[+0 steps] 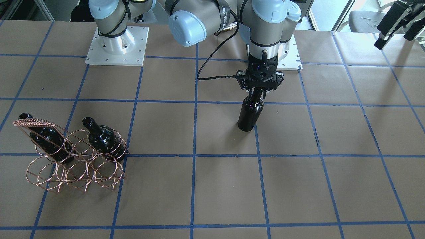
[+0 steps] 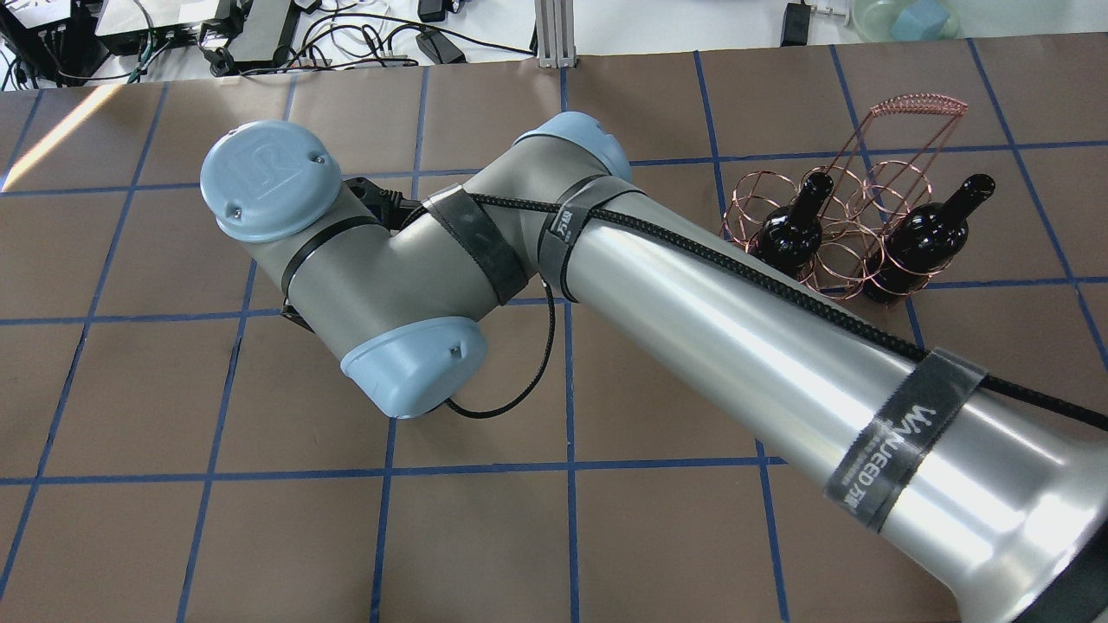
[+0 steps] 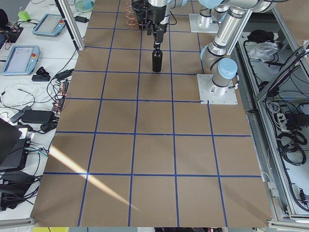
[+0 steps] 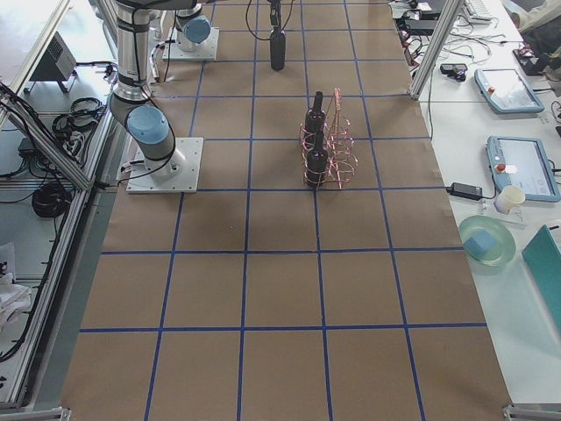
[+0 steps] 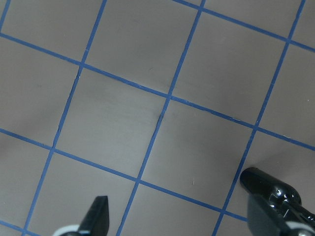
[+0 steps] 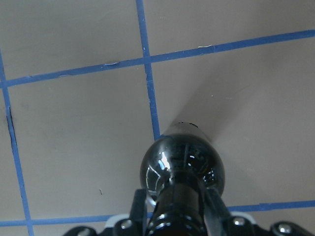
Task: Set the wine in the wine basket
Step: 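Carry the held bottle with the right gripper over the copper rack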
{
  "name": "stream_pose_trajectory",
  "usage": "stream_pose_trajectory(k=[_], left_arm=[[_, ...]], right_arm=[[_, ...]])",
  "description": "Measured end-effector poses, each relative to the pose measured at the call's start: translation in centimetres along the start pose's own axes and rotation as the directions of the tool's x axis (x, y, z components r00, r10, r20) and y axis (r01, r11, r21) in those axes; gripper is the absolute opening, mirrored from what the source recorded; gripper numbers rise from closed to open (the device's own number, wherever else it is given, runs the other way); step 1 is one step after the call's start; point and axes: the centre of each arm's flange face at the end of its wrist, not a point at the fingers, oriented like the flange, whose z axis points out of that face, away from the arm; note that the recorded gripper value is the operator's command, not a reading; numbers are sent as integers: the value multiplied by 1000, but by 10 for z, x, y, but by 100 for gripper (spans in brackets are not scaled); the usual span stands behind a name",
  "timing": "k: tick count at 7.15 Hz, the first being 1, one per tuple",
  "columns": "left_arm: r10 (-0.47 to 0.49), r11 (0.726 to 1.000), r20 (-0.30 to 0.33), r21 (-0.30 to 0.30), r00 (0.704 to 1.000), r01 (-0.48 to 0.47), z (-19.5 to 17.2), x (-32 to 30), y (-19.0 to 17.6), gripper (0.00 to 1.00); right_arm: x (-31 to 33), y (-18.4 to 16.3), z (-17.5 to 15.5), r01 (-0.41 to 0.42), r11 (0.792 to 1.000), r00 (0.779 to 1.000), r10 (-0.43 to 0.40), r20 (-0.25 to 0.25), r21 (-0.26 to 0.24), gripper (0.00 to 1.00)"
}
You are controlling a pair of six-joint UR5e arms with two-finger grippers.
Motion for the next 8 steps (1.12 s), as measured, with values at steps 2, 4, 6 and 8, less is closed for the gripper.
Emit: stream_pose_trajectory(k=[2,4,6,8], left_arm=[[-1,1000,-10,2,1000,1,0,1,0,100],[-1,1000,-11,4,1000,1,-1,1,1,100],[3,1000,-10,6,1000,-3,-2,1,1,100],[4,1000,-7,8,1000,-4,-3,1,2,100]], right_arm=[[0,2,1,2,1000,1000,-2,-7,-8,37],[0,3,-1,3,1000,1000,-3,-6,-8,31],[1,4,-7,4,1000,1000,-4,1,-2,22],[1,4,-14,5,1000,1000,-5,9,6,17]])
